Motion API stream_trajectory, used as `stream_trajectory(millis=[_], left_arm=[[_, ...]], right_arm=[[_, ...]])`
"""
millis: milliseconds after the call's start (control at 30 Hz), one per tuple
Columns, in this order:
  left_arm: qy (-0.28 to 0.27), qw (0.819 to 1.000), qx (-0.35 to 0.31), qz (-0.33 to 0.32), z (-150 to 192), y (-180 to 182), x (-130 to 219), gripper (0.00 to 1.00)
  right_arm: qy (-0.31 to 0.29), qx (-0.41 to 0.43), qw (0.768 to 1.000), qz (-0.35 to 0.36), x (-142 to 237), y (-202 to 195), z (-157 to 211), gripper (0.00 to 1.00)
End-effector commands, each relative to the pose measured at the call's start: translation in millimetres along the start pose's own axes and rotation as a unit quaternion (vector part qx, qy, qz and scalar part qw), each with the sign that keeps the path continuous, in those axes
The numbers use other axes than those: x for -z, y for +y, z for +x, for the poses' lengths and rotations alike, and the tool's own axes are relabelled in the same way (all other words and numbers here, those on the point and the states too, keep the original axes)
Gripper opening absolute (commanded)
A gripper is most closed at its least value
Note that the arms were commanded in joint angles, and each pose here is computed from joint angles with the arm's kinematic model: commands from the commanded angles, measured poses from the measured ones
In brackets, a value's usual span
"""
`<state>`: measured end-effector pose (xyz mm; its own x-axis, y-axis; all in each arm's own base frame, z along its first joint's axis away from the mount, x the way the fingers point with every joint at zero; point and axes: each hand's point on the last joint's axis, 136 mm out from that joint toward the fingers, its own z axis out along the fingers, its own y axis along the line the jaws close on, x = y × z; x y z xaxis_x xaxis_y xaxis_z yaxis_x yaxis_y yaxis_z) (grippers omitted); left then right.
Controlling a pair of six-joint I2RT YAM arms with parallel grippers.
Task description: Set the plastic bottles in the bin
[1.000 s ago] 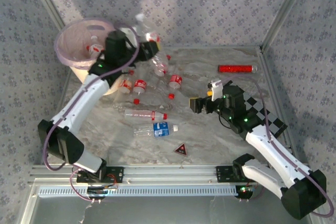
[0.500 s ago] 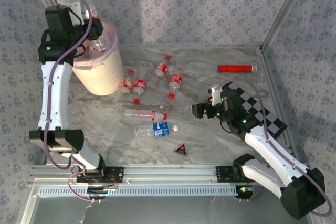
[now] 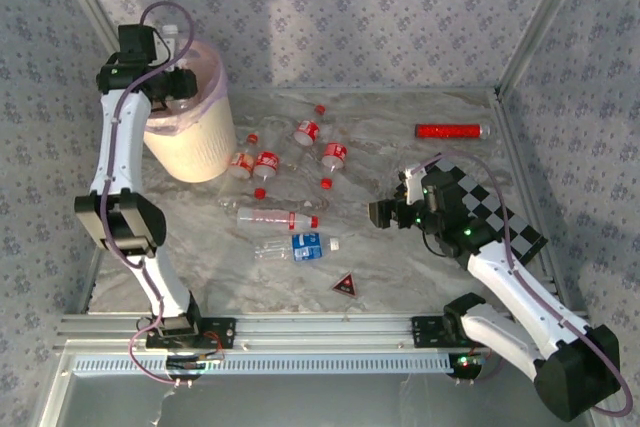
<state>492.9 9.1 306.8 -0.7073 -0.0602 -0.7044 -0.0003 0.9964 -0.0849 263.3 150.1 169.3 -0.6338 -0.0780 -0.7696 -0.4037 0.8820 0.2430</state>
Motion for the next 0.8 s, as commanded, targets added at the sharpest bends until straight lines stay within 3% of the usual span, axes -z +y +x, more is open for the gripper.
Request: stream_trajectory(millis=[0,333,400,533,667,767], left_arm=[[0.027,0.999,-0.020,0.013,6,-1,-7,0.00],[0.081,0.995,0.001,0.050,33,-2,-55,0.00],[0.081,0.995,0.005,0.050,34,-3,-58,0.14],[0.078,0.995,0.007,0.056,32,-5,-57,0.54],[0.079,0.995,0.004,0.056,29,-4,-56,0.77],[0.074,0.995,0.005,0.060,25,-6,-50,0.88]], right_arm=[[0.005,-0.002,1.000,0.015,1,-7,5,1.00],[0.013,-0.010,1.000,0.023,1,-11,9,1.00],[0.014,-0.014,1.000,0.023,1,-12,9,1.00],[0.017,-0.023,0.999,0.024,-1,-14,10,1.00],[0.022,-0.029,0.999,0.025,-4,-16,11,1.00],[0.025,-0.037,0.999,0.027,-4,-17,12,1.00]])
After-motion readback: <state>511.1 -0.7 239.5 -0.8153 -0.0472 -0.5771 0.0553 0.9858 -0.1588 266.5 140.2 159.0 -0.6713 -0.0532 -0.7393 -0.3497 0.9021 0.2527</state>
